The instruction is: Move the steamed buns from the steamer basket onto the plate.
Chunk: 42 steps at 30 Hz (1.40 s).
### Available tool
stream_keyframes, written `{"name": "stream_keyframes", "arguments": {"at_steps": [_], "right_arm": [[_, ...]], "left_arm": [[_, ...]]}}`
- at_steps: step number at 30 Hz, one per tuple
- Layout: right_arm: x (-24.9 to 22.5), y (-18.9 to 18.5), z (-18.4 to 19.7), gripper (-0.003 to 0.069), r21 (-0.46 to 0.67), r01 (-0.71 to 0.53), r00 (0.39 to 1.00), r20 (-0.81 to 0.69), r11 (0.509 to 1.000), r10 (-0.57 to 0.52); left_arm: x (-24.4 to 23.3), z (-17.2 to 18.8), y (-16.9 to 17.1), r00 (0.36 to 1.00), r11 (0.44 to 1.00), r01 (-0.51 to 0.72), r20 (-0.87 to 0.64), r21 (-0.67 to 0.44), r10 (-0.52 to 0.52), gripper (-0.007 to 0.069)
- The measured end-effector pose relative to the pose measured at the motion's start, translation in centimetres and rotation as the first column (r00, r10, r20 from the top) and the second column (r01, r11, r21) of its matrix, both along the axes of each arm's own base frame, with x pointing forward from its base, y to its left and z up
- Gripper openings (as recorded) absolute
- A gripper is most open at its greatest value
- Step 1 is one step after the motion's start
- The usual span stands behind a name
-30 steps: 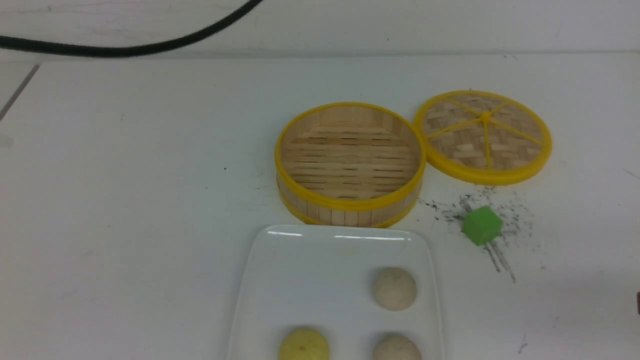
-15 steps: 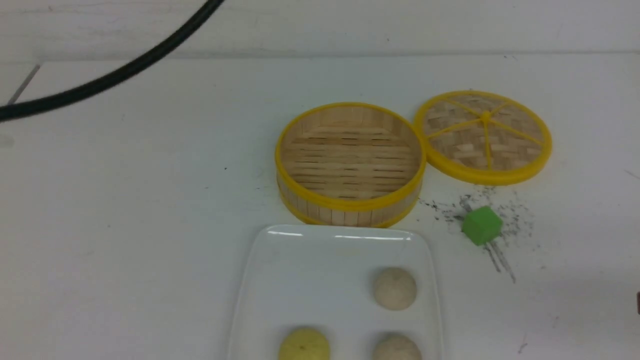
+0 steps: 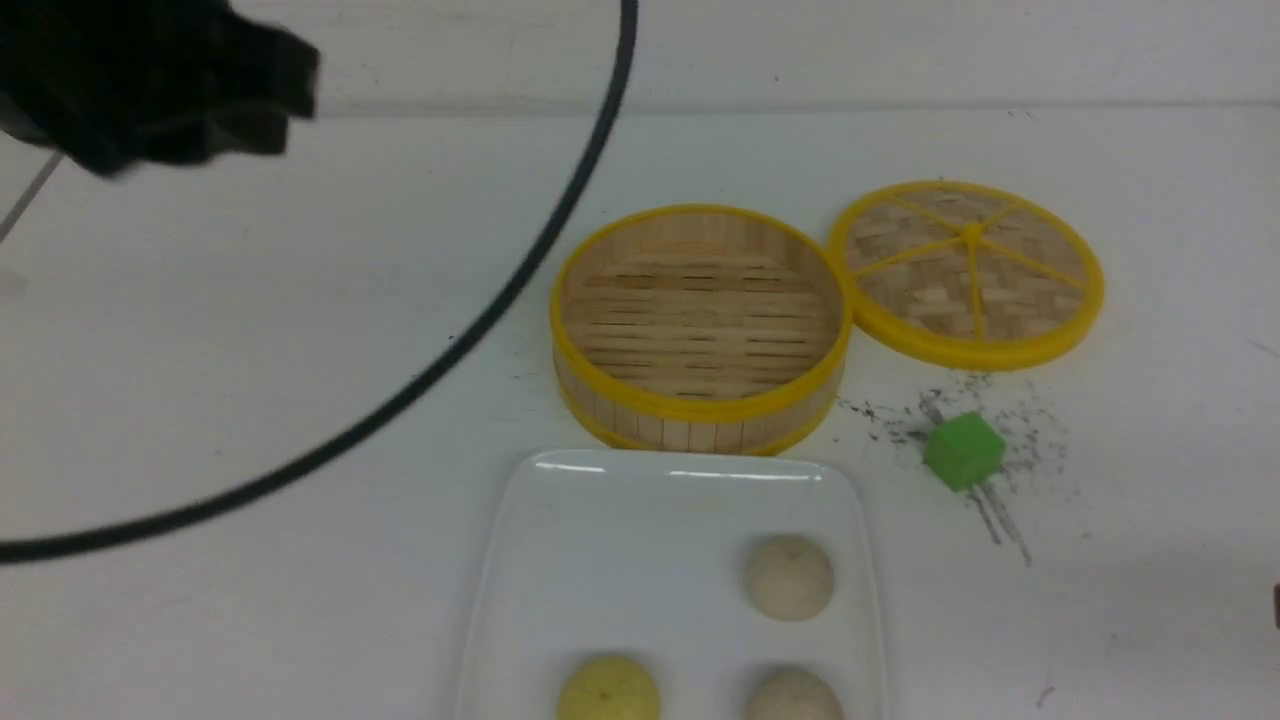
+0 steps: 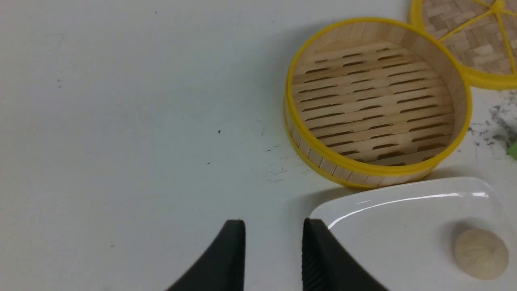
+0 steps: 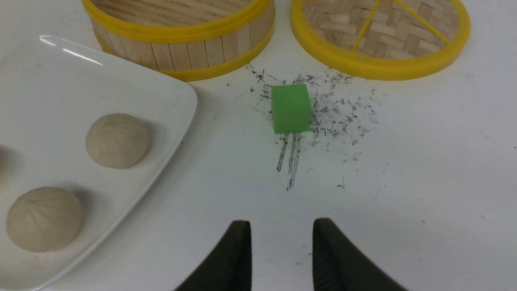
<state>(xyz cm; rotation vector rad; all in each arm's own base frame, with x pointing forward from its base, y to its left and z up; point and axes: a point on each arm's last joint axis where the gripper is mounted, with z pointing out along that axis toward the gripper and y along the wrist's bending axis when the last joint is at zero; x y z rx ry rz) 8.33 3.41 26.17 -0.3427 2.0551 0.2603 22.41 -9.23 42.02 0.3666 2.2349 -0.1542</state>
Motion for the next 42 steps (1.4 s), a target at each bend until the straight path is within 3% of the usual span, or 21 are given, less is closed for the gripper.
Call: {"name": "stream_keyframes", "arguments": {"at_steps": [6,11,20,27,35,42], "right_arm": [[0.0,0.0,0.0,0.0242,0.000,0.000,1.000,0.000,1.000,0.000],[0.0,0.0,0.0,0.0242,0.000,0.000,1.000,0.000,1.000,0.000],[0.0,0.0,0.0,0.0242,0.002,0.000,1.000,-0.001,1.000,0.000],[0.0,0.0,0.0,0.0242,0.002,0.000,1.000,-0.001,1.000,0.000],[0.0,0.0,0.0,0.0242,0.004,-0.001,1.000,0.002,1.000,0.001],[0.0,0.0,0.0,0.0242,0.004,-0.001,1.000,0.002,1.000,0.001]], "left_arm": [[1.0,-6.8,-0.6,0.999,1.000,0.027,-0.020,0.012,-0.027,0.0232],[0.6,-9.6,-0.5,0.999,1.000,0.022,-0.047,0.000,-0.022,0.0232],[-4.2,-5.2,1.6,0.993,0.995,0.012,0.119,-0.097,0.000,0.0235],[-8.1,-4.1,3.6,0.993,0.990,-0.036,0.109,-0.136,0.051,0.0236],[-9.0,-10.2,4.2,0.997,0.994,-0.071,0.006,-0.081,0.072,0.0236],[-8.8,-15.8,3.7,0.997,0.993,-0.015,0.072,-0.115,0.024,0.0236]]}}
